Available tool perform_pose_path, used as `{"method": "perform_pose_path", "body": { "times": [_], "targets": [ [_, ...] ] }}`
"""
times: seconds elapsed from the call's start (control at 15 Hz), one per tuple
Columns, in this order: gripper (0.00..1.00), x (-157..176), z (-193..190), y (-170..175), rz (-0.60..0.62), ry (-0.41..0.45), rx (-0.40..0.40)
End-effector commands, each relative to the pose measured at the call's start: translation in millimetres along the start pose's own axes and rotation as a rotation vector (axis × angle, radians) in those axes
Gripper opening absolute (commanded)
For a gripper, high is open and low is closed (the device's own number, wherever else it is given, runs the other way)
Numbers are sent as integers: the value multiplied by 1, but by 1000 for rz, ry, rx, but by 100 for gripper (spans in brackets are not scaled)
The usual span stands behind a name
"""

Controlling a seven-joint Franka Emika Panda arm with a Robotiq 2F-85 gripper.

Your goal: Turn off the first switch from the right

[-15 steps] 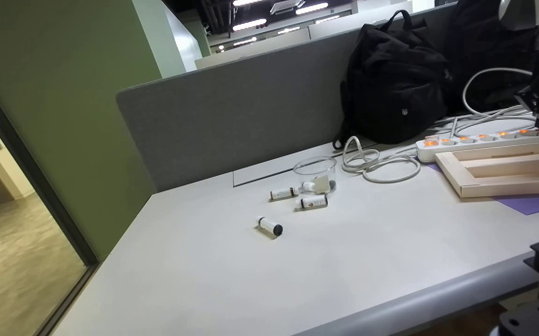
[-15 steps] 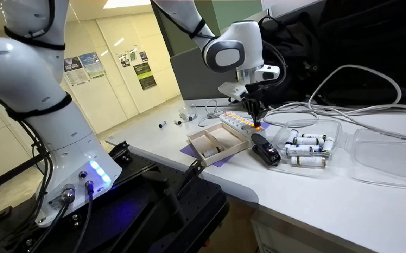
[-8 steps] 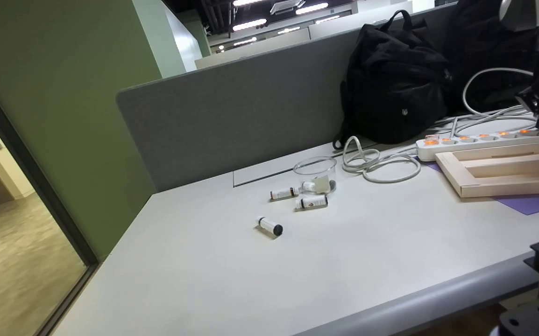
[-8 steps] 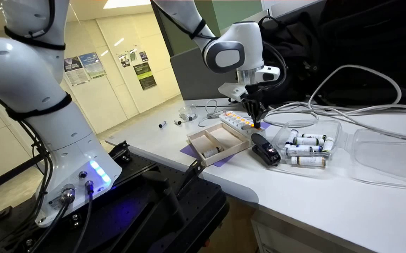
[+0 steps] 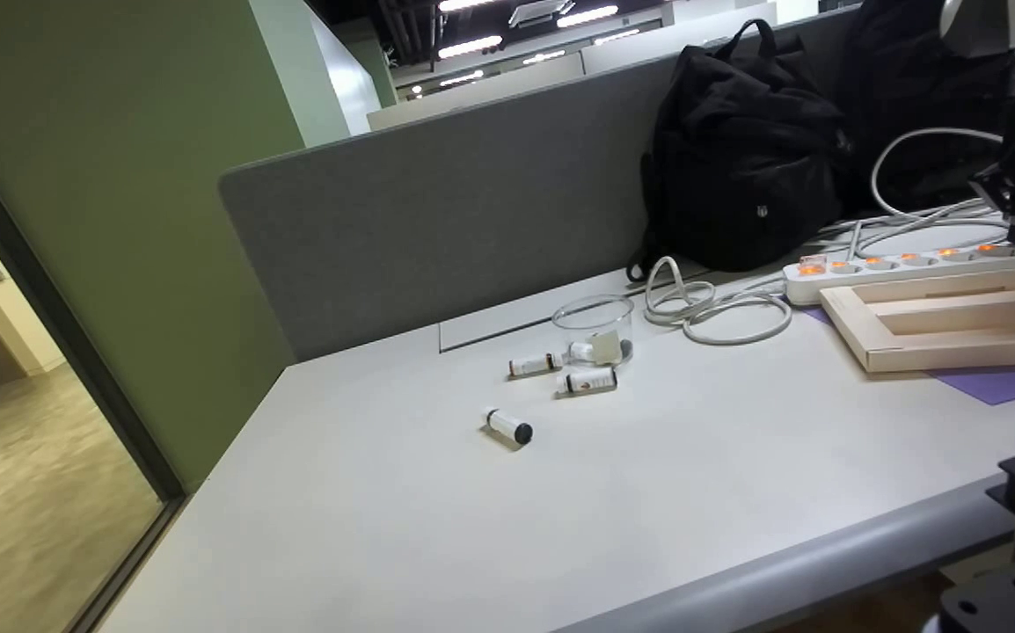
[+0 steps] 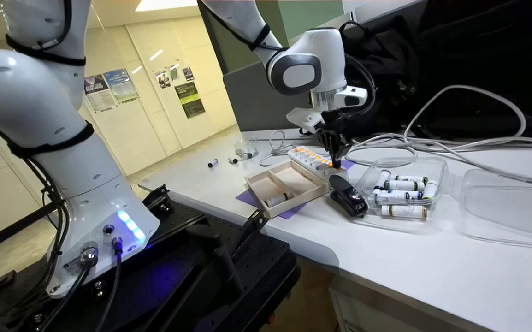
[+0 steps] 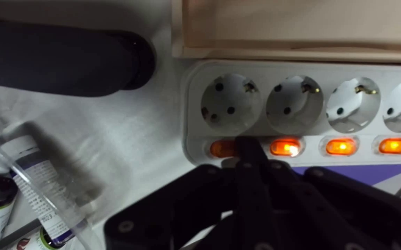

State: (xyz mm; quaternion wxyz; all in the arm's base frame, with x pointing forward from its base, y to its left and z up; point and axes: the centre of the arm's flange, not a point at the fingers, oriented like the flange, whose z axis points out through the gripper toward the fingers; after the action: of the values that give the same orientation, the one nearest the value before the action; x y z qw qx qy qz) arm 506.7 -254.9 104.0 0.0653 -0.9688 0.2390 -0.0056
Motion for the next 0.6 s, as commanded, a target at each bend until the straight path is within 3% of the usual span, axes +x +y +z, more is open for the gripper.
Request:
{"method": "perform_pose_path", "body": {
  "times": [0.0, 0.27, 0.33, 0.4, 0.53],
  "targets": [
    [0, 22, -17, -23, -4, 6, 36],
    [0, 45, -74, -52, -56, 17, 53],
    [26, 49, -85, -58, -69, 5, 46],
    [27, 51, -97, -62, -73, -11, 54],
    [40, 55, -112, -67, -72, -93, 55]
  ]
}}
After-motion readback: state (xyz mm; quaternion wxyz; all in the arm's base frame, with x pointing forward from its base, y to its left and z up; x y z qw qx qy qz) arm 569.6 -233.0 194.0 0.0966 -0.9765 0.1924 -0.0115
